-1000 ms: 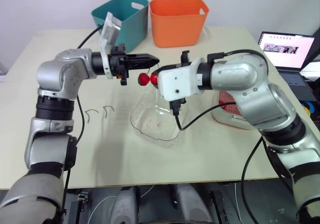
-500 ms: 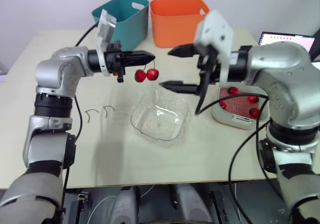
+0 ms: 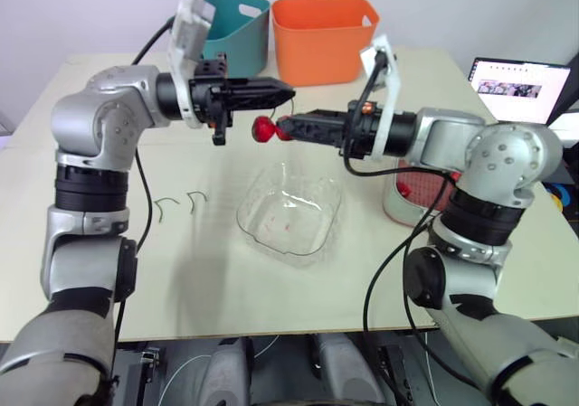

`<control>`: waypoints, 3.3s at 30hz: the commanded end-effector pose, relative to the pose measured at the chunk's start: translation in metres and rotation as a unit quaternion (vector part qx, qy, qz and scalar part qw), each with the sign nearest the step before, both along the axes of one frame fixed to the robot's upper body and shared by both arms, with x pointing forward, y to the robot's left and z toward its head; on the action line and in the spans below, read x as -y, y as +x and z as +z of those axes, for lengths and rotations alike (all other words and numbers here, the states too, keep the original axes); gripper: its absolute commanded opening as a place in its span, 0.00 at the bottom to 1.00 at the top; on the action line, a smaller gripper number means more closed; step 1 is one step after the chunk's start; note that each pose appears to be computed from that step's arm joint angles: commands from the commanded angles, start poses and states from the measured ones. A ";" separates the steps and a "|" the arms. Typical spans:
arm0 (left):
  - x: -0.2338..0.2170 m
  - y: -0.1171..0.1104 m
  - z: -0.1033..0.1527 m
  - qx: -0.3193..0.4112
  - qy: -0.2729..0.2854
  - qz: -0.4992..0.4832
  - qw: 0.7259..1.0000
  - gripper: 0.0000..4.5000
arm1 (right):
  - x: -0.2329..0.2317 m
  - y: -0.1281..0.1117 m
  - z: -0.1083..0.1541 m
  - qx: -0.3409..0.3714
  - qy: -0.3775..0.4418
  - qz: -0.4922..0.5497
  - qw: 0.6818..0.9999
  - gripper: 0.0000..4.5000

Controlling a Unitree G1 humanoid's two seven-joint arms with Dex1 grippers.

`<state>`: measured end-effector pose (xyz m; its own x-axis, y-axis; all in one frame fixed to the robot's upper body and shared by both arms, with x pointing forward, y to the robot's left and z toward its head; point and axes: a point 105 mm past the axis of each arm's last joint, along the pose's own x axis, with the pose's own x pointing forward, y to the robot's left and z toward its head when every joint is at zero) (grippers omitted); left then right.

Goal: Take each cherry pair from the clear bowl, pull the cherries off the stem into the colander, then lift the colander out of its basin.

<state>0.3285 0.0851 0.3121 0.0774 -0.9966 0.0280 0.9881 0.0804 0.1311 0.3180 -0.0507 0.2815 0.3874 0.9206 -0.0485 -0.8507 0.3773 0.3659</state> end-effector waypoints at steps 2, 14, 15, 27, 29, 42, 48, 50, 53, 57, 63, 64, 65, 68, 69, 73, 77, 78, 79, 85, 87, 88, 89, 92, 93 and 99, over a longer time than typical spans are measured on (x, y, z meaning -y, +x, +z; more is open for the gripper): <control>0.004 -0.007 0.015 0.031 -0.014 -0.011 0.999 0.00 | -0.008 -0.010 0.013 0.019 0.015 0.022 0.999 0.99; 0.006 -0.006 0.017 0.033 -0.021 -0.011 0.999 0.00 | -0.013 -0.016 0.005 0.009 0.007 0.031 0.999 0.90; 0.005 -0.006 0.018 0.033 -0.021 -0.010 0.999 0.00 | -0.013 -0.016 0.005 0.009 0.007 0.031 0.999 0.86; 0.001 -0.002 0.017 0.032 -0.019 -0.005 0.999 0.00 | -0.008 -0.016 0.004 0.005 0.011 0.022 1.000 0.20; -0.001 -0.001 0.017 0.033 -0.018 -0.002 0.999 0.00 | -0.005 -0.019 0.004 0.007 0.012 0.027 1.000 0.20; 0.000 0.001 0.024 0.041 -0.041 0.011 0.998 0.00 | 0.002 -0.038 -0.030 -0.006 -0.031 0.051 0.998 0.20; 0.007 0.004 0.007 0.049 -0.026 0.020 0.998 0.00 | 0.060 -0.013 -0.019 0.062 -0.050 -0.109 0.991 0.20; 0.008 0.006 0.000 0.047 -0.024 0.028 0.998 0.00 | 0.094 -0.006 -0.016 0.089 -0.081 -0.176 0.977 0.20; 0.011 0.008 -0.011 0.044 -0.021 0.036 0.998 0.00 | 0.138 -0.007 -0.018 0.109 -0.132 -0.236 0.957 0.20; 0.017 0.010 -0.022 0.046 -0.017 0.042 0.998 0.00 | 0.185 -0.006 -0.028 0.104 -0.185 -0.305 0.929 0.20; 0.025 0.009 -0.027 0.045 -0.024 0.040 0.998 0.00 | 0.213 -0.002 -0.053 0.091 -0.248 -0.339 0.903 0.20; 0.025 0.009 -0.027 0.045 -0.026 0.041 0.998 0.00 | 0.214 0.000 -0.060 0.083 -0.249 -0.339 0.904 0.20; 0.026 0.010 -0.026 0.044 -0.028 0.042 0.998 0.00 | 0.215 0.001 -0.066 0.072 -0.250 -0.340 0.904 0.20; 0.026 0.011 -0.026 0.043 -0.032 0.047 0.997 0.00 | 0.221 0.006 -0.079 0.054 -0.258 -0.350 0.899 0.20; 0.026 0.010 -0.026 0.042 -0.032 0.047 0.998 0.00 | 0.222 0.006 -0.080 0.049 -0.260 -0.352 0.898 0.28; 0.026 0.009 -0.026 0.041 -0.032 0.047 0.998 0.00 | 0.220 0.005 -0.077 0.052 -0.252 -0.345 0.903 0.56; 0.024 0.010 -0.026 0.042 -0.032 0.051 0.997 0.00 | 0.218 0.002 -0.065 0.061 -0.240 -0.333 0.910 0.87; 0.023 0.011 -0.026 0.042 -0.032 0.051 0.997 0.00 | 0.216 0.001 -0.063 0.064 -0.241 -0.327 0.911 0.95; 0.023 0.011 -0.025 0.043 -0.032 0.052 0.997 0.00 | 0.215 0.000 -0.062 0.067 -0.241 -0.324 0.912 0.95; 0.021 0.013 -0.019 0.045 -0.040 0.055 0.997 0.00 | 0.149 -0.007 -0.032 0.100 -0.131 -0.210 0.964 0.95; 0.022 0.013 -0.016 0.046 -0.044 0.052 0.997 0.00 | 0.122 -0.010 -0.025 0.099 -0.086 -0.163 0.978 0.98; 0.023 0.012 -0.013 0.046 -0.047 0.048 0.997 0.00 | 0.108 -0.013 -0.023 0.094 -0.063 -0.134 0.985 0.98; 0.023 0.010 -0.011 0.045 -0.050 0.042 0.997 0.00 | 0.093 -0.016 -0.022 0.087 -0.041 -0.102 0.990 0.98; 0.024 0.001 -0.005 0.039 -0.050 0.018 0.998 0.00 | 0.055 -0.018 -0.021 0.069 0.006 -0.033 0.997 0.98; 0.024 -0.002 -0.003 0.036 -0.050 0.011 0.998 0.00 | 0.045 -0.018 -0.021 0.064 0.016 -0.017 0.998 0.98; 0.028 -0.006 -0.001 0.034 -0.051 0.003 0.998 0.00 | 0.011 -0.013 -0.023 0.050 0.039 0.021 0.998 0.98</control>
<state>0.3298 0.0591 0.2955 0.1008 -0.9892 0.1065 0.9844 0.1147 0.1332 0.3068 -0.0664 0.2455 0.3637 0.9313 0.0173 -0.8784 0.3368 0.3392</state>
